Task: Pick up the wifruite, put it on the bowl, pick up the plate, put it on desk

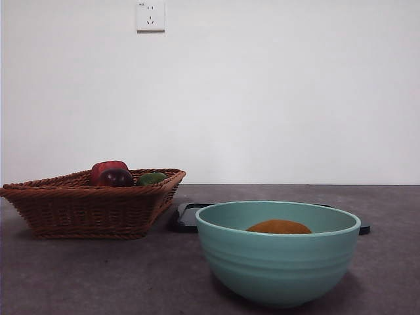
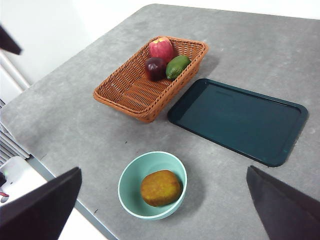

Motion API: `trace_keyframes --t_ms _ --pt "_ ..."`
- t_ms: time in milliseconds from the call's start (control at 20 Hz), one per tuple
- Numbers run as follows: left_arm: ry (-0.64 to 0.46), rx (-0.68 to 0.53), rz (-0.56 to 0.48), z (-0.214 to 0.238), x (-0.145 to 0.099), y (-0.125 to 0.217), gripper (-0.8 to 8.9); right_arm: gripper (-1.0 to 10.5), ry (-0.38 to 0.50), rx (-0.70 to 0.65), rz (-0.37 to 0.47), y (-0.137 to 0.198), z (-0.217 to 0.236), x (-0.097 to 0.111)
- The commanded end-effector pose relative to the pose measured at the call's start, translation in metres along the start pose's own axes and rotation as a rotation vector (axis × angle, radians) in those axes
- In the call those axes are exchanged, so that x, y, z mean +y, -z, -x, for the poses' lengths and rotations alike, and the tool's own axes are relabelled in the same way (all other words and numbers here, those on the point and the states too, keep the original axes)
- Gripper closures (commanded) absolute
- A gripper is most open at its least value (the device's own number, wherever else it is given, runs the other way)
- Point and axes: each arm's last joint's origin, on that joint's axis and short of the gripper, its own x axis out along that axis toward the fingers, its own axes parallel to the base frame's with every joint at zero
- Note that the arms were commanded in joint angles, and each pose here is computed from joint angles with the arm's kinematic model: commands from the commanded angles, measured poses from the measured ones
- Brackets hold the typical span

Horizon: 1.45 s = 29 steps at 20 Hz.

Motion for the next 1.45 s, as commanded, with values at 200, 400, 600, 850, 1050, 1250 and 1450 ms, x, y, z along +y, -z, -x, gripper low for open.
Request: trace_keyframes --t_ms 200,400,600,850,1050,1250,1450 --pt "0.018 -0.103 -0.017 0.014 0.004 0.05 1.88 3.8 -0.006 -0.022 0.0 -0.004 0.004 0.002" --pt "0.033 -0.202 0.018 0.014 0.011 0.102 1.88 3.8 -0.006 -0.022 0.0 -0.004 0.004 0.002" --pt "0.062 -0.342 0.113 0.032 0.016 0.145 1.88 3.8 -0.006 -0.023 0.0 -0.004 0.004 0.002" --pt "0.085 -0.485 0.115 0.059 0.02 0.175 1.88 3.8 -0.006 -0.022 0.0 -0.004 0.004 0.002" --pt "0.091 -0.523 0.111 0.064 0.021 0.182 1.88 3.8 -0.007 -0.021 -0.033 -0.004 0.004 0.002" --pt "0.091 -0.524 0.11 0.065 0.021 0.182 1.88 3.8 -0.007 -0.008 -0.097 -0.004 0.002 0.001" --pt "0.087 -0.524 0.097 0.065 0.021 0.182 1.88 3.8 -0.003 0.046 -0.171 -0.011 -0.011 -0.005"
